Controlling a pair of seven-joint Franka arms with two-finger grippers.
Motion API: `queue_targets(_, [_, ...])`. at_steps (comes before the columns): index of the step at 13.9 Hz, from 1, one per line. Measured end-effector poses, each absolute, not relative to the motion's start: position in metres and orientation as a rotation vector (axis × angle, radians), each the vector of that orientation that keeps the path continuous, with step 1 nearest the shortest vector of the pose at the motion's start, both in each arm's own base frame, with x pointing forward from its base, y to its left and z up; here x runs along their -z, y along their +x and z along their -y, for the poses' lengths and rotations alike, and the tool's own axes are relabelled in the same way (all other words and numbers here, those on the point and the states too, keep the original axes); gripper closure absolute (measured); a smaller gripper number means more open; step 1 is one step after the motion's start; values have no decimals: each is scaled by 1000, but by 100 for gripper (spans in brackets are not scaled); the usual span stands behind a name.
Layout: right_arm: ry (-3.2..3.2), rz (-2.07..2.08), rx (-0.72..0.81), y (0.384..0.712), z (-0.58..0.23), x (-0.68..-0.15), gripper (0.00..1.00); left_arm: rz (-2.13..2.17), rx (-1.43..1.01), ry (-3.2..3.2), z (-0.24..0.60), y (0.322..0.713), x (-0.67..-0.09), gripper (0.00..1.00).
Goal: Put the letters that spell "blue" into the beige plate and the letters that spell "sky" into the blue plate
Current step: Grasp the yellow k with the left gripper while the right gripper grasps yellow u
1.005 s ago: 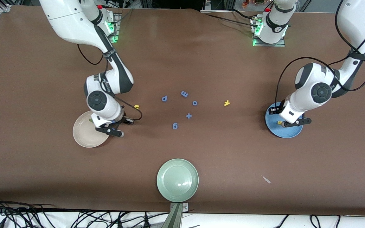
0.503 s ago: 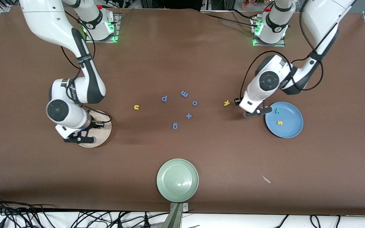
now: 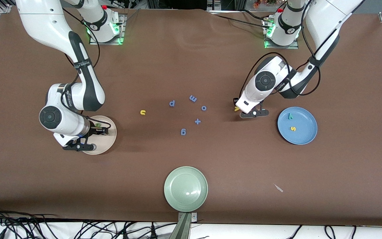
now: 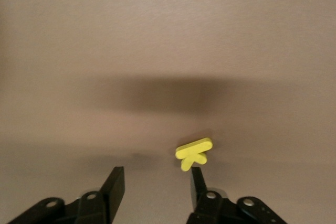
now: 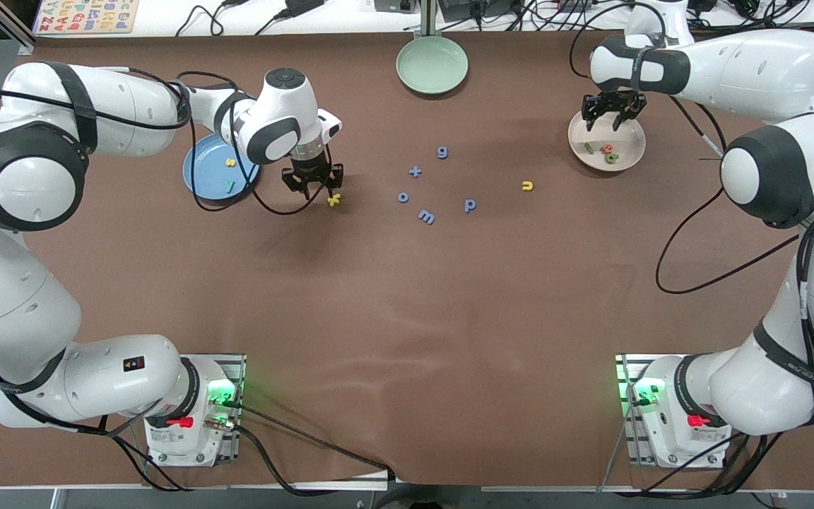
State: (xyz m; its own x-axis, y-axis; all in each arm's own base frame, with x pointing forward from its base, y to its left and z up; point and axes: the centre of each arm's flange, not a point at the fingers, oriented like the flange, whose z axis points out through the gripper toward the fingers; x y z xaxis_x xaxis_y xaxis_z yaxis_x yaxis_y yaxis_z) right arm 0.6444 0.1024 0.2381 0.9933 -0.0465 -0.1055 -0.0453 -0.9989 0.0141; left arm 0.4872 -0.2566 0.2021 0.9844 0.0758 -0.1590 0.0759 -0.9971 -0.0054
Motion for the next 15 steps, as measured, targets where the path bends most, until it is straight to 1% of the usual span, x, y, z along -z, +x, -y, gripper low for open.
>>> queue_targets(3, [3145,222,211,634,-148,-238,33,-72,225,3093,259,490,-196,37])
queue_targets(6, [3147,397,261,613,-214,-235,33,-54,205,3063,263,491,-191,37])
queue_targets(8, [3133,452,275,598,-244,-230,33,-41,200,3046,265,490,-185,37])
queue_targets(15, [3119,527,180,536,-288,-189,33,-31,207,3041,266,488,-179,35])
